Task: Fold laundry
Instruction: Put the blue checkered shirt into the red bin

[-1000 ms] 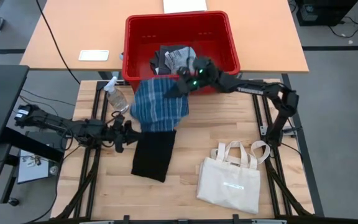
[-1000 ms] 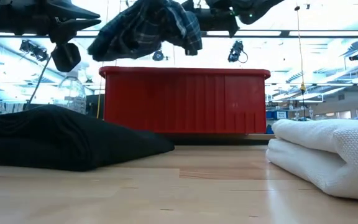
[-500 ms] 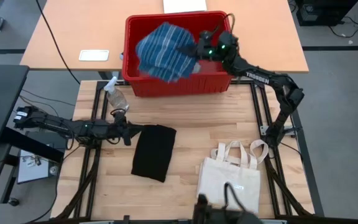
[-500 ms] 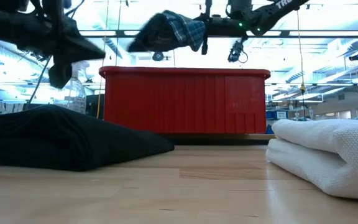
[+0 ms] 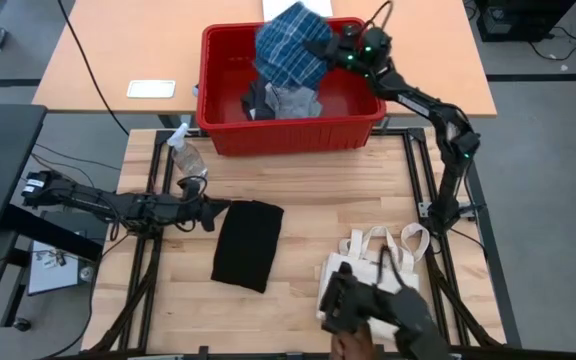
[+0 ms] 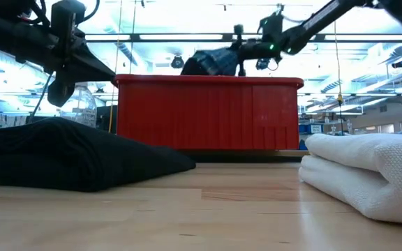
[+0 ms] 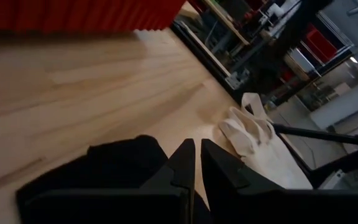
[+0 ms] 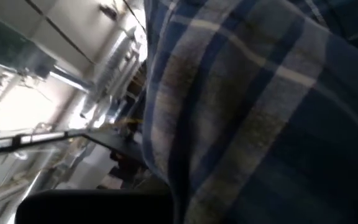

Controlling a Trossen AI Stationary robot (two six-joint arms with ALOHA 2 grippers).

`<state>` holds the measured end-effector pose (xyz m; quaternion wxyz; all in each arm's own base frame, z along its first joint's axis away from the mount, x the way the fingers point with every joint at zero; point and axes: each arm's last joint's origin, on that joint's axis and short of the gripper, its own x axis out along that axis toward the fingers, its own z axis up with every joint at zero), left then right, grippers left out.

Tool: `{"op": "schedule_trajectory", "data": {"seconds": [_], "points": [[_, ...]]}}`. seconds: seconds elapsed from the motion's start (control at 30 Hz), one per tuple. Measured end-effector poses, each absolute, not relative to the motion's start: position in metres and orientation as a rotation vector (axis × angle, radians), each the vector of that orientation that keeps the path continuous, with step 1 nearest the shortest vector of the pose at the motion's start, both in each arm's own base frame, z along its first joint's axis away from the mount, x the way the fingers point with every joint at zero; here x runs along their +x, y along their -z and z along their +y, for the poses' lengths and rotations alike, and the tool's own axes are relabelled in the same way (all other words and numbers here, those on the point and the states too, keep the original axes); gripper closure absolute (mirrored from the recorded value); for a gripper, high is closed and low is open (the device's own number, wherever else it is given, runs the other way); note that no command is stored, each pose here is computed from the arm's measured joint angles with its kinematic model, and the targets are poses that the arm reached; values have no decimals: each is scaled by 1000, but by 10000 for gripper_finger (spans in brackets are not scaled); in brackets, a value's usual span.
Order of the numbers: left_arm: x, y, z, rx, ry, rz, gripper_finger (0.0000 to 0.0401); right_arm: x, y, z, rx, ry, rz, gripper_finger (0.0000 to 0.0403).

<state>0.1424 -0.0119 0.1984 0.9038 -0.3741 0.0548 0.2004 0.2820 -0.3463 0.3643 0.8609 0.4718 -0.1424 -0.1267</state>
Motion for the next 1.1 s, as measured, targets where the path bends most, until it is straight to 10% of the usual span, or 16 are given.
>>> {"op": "schedule_trajectory", "data": {"seconds": [0.63,1.1], "points": [[142,-195,-14,-833,-347,186,370,337,-234,-407,1395,469,80,339],[142,-193,-14,-821,-353,201,370,301,-256,-411,1354,532,157,139]]}}
